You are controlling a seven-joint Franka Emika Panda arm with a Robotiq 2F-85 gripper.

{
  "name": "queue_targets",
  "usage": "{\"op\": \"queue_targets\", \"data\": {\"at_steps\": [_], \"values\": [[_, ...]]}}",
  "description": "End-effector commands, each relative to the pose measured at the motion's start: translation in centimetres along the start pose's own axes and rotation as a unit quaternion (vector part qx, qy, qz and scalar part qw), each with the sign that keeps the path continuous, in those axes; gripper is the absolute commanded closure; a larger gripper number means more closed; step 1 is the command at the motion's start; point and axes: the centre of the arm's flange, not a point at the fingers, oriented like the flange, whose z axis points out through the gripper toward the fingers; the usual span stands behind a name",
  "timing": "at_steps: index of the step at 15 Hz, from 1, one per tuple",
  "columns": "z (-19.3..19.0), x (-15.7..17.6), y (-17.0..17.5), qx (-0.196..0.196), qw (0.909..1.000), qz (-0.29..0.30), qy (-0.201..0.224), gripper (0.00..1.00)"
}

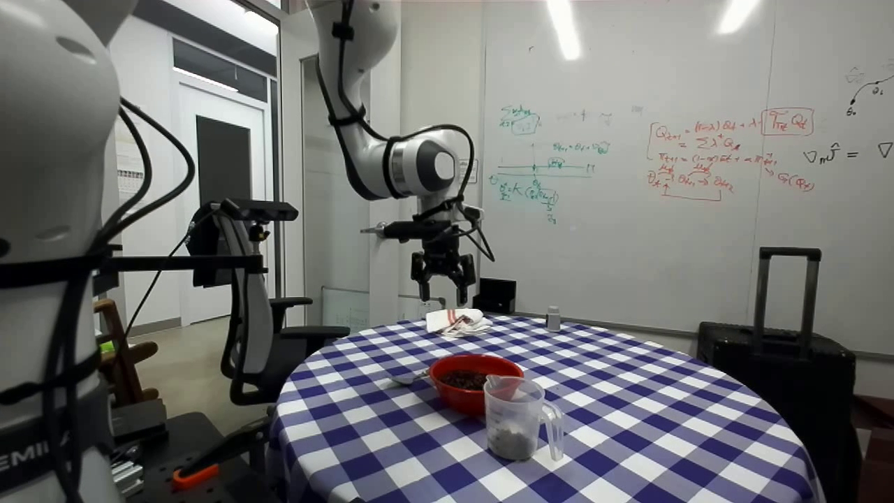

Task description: Use the orange spoon to put some of the contents of the orange bowl into the clear jug

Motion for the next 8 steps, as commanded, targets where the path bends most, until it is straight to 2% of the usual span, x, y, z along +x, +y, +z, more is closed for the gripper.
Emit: {"op": "queue_targets", "data": {"at_steps": [1,3,4,6,8], "values": [[-6.2,-6.6,1.6,0.047,0.9953,-0.07,-0.049,0.0],[-8.9,-9.3,2.1,0.05,0.9927,-0.051,-0.097,0.0],[-4.9,-5.8,0.8,0.043,0.9951,-0.052,-0.072,0.0],[-6.5,-6.4,1.1,0.042,0.9954,-0.052,-0.069,0.0],[-5.8,-6.3,1.0,0.042,0.9951,-0.052,-0.072,0.0]]}}
